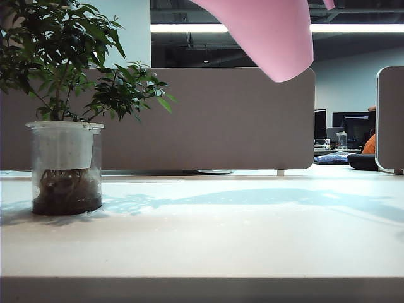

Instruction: Pick up the watering can from the table, water the potted plant, and put the can back.

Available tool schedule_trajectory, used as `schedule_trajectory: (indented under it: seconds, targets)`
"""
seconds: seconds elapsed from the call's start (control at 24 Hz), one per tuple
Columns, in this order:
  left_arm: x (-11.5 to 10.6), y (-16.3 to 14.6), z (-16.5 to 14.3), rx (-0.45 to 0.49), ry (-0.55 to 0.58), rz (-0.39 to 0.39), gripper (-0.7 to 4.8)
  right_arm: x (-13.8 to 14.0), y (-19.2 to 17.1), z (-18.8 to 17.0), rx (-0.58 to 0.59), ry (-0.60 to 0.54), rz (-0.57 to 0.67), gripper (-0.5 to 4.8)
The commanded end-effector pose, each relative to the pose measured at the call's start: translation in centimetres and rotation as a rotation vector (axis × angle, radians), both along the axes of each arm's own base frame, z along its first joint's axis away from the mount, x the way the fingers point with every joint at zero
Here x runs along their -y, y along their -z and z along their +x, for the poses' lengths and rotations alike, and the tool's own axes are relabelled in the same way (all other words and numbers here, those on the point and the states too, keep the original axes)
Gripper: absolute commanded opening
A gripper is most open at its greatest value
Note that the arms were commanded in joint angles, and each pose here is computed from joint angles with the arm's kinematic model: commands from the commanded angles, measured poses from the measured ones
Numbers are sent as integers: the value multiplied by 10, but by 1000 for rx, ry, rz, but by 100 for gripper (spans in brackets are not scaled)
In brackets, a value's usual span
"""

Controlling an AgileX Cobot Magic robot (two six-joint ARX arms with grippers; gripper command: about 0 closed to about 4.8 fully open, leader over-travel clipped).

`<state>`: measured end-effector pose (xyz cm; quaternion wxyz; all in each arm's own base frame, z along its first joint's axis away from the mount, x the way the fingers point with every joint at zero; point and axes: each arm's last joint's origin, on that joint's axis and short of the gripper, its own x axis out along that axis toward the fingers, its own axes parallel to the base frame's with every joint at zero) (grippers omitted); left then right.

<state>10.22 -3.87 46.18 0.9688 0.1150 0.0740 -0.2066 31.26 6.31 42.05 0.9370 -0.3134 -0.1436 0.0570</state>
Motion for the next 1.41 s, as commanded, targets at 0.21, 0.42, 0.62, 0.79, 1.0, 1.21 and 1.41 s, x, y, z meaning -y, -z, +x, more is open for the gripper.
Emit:
schedule_trajectory:
  seconds: [0.21,0.42,0.62,0.79,1.0,1.21,1.41]
  targets:
    - [0,-2,-3,-2,12,-28,-5,-3,-14,0,169,44,-25,149]
    - [0,-1,-3,-5,12,-27,-5,-25,-8,8,235,60,-89,148]
    - [-1,0,-3,-15,12,-23,-5,-61,5,18,240,23,-241,148]
    - [-1,2,-3,-36,11,-16,-5,-74,5,19,277,11,-241,148]
    - [-1,3,-5,-48,11,-12,-5,-81,3,19,303,18,-299,148]
    - [-1,3,-5,-46,11,-12,-5,-82,-4,18,344,42,-341,148]
    - [-1,3,-5,-46,11,-12,-5,-85,-4,16,362,43,-366,148]
